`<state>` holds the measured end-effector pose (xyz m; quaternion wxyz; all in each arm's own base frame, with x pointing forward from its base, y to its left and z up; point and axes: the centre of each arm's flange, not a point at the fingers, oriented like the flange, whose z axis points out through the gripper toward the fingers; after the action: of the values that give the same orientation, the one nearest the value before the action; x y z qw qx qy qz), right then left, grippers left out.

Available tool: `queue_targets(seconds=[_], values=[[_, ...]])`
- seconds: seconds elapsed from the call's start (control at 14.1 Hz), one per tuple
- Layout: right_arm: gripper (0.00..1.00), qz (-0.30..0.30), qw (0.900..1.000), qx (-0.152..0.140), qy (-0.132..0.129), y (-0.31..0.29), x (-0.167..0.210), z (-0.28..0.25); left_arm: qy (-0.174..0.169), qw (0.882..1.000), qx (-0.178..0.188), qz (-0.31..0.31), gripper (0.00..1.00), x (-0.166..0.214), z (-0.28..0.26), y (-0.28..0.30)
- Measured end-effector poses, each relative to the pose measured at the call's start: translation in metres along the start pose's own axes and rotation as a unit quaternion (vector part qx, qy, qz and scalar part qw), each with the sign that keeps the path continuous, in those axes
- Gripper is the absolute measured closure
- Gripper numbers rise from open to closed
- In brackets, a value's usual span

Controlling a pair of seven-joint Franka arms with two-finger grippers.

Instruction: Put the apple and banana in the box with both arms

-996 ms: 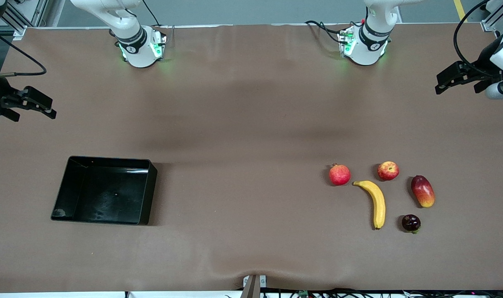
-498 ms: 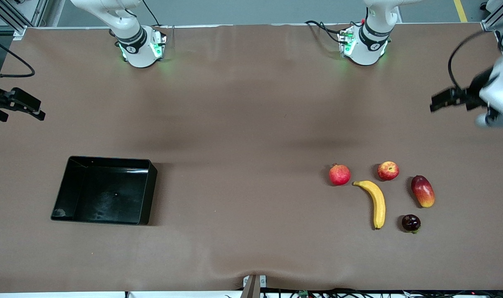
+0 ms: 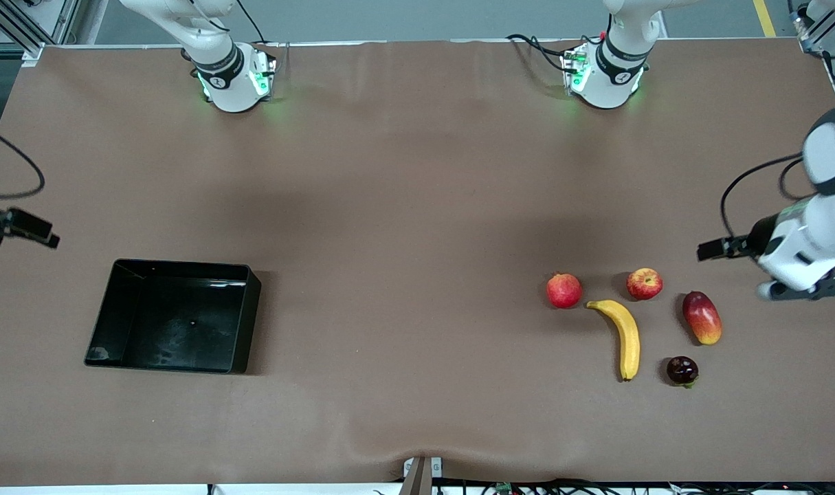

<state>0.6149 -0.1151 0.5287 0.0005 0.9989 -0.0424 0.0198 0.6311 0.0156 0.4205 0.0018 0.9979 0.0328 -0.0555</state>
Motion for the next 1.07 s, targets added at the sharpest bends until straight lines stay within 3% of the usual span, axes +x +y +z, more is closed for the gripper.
queue_targets(seconds=[0.21,0.43,0.71,1.07], values=[[0.0,0.007,1.0,-0.005,-0.005,0.027,0.022,0.059,0.026,1.0,-0.008,0.004,0.0,0.008,0.069,0.004],[0.0,-0.006,1.0,-0.008,-0.01,0.039,0.036,0.109,0.023,1.0,-0.007,0.011,0.0,0.006,0.12,0.008],[0.0,-0.031,0.999,-0.015,-0.005,0.078,0.042,0.191,0.006,1.0,0.001,0.022,0.0,0.008,0.153,0.01],[0.0,-0.034,0.999,-0.001,-0.037,0.081,0.035,0.259,0.004,1.0,-0.007,0.025,0.0,0.012,0.183,0.017]])
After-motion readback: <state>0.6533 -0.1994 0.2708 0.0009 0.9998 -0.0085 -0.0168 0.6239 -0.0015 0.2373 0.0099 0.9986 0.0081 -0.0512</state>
